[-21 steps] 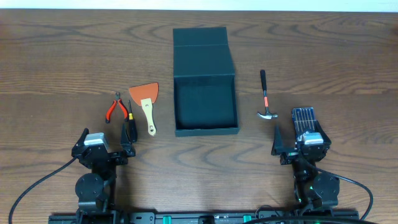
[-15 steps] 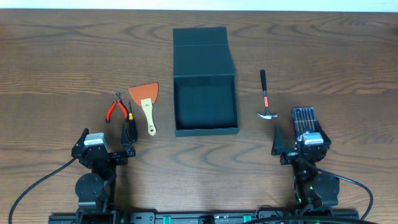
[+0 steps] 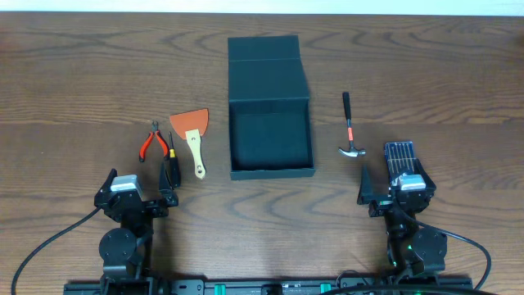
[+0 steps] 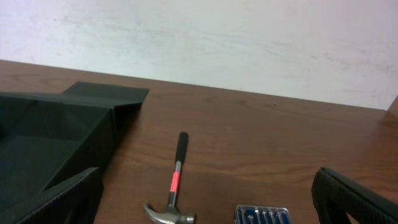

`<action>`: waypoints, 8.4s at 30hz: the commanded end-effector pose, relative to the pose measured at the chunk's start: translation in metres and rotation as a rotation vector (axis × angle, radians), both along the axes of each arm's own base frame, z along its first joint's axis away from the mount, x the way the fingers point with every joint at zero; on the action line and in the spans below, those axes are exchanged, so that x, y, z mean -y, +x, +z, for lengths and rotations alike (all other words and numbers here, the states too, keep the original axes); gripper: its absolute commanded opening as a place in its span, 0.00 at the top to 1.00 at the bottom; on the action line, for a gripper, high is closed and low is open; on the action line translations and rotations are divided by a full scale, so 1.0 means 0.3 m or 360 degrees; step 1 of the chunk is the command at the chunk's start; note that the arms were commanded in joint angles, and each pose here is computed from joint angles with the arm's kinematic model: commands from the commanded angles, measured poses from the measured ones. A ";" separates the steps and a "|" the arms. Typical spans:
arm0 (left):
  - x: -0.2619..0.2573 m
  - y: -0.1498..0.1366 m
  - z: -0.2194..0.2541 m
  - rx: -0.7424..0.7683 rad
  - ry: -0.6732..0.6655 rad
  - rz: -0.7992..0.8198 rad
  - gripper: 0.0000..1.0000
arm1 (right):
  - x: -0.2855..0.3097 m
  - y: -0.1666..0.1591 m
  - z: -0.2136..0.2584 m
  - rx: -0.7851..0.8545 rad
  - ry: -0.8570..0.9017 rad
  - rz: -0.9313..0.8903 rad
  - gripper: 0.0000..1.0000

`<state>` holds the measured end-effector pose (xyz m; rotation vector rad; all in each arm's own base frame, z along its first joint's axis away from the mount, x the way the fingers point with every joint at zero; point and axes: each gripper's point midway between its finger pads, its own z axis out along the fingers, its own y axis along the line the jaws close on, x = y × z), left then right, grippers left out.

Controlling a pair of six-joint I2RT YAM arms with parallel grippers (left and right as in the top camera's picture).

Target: Pack container

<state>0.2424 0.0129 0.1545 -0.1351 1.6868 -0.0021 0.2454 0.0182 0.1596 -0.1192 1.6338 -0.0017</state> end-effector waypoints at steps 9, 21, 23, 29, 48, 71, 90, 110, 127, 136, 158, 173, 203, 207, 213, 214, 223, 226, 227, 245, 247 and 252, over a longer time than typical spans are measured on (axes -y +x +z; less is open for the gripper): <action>-0.007 0.000 -0.058 -0.0067 0.0022 0.0012 0.02 | -0.009 0.000 -0.011 -0.0013 -0.0017 0.0022 0.01; -0.007 0.000 -0.058 -0.0067 0.0022 0.0012 0.01 | -0.009 0.000 -0.011 -0.0013 -0.0017 0.0022 0.01; -0.007 0.000 -0.058 -0.0067 0.0022 0.0012 0.01 | -0.009 0.000 -0.011 -0.0013 -0.0017 0.0022 0.01; -0.007 0.000 -0.059 -0.0068 0.0022 0.0012 0.01 | -0.009 0.000 -0.011 -0.0013 -0.0017 0.0022 0.01; -0.007 0.000 -0.059 -0.0068 0.0022 0.0012 0.01 | -0.009 0.000 -0.011 -0.0013 -0.0017 0.0022 0.01; -0.007 0.000 -0.058 -0.0067 0.0022 0.0012 0.01 | -0.009 0.000 -0.011 -0.0013 -0.0017 0.0022 0.01; -0.007 0.000 -0.059 -0.0068 0.0022 0.0012 0.01 | -0.009 0.000 -0.011 -0.0013 -0.0017 0.0023 0.01; -0.006 0.000 -0.058 -0.0067 0.0022 0.0011 0.01 | -0.009 0.000 -0.011 -0.0013 -0.0017 0.0023 0.01; -0.007 0.000 -0.059 -0.0068 0.0022 0.0012 0.02 | -0.009 0.000 -0.011 -0.0013 -0.0017 0.0021 0.01; -0.007 0.000 -0.058 -0.0067 0.0022 0.0012 0.01 | 0.011 0.002 0.044 0.0034 0.0015 -0.0037 0.01; -0.007 0.000 -0.058 -0.0067 0.0022 0.0012 0.01 | -0.043 0.386 0.435 -0.1143 -0.0062 0.0019 0.01; -0.007 0.000 -0.058 -0.0067 0.0022 0.0012 0.01 | -0.045 0.374 0.101 -0.1834 -0.0093 0.0022 0.01; -0.007 0.000 -0.059 -0.0068 0.0022 0.0012 0.01 | 0.282 0.192 -0.305 -0.2218 0.0090 -0.0338 0.01; -0.007 0.000 -0.059 -0.0068 0.0022 0.0012 0.01 | 0.318 0.186 -0.304 -0.2211 0.0127 -0.0384 0.01; -0.007 0.000 -0.058 -0.0067 0.0022 0.0012 0.02 | 0.331 0.187 -0.308 -0.2211 0.0031 -0.0298 0.01; -0.007 0.000 -0.059 -0.0068 0.0022 0.0012 0.02 | 0.331 0.187 -0.310 -0.2214 0.0007 -0.0275 0.01; -0.007 0.000 -0.058 -0.0067 0.0022 0.0012 0.01 | 0.333 0.197 -0.332 -0.2225 -0.0072 -0.0195 0.01; -0.007 0.000 -0.059 -0.0068 0.0022 0.0012 0.01 | 0.332 0.194 -0.355 -0.2258 -0.0067 -0.0189 0.01; -0.007 0.000 -0.058 -0.0067 0.0022 0.0012 0.01 | 0.332 0.194 -0.364 -0.2268 -0.0064 -0.0187 0.01; -0.007 0.000 -0.059 -0.0068 0.0022 0.0012 0.01 | 0.324 0.162 -0.521 -0.2462 0.0037 -0.0230 0.01; -0.007 0.000 -0.058 -0.0067 0.0022 0.0012 0.01 | 0.323 0.156 -0.533 -0.2463 0.0045 -0.0241 0.01; -0.007 0.000 -0.058 -0.0067 0.0022 0.0012 0.01 | 0.321 0.149 -0.552 -0.2456 0.0069 -0.0270 0.01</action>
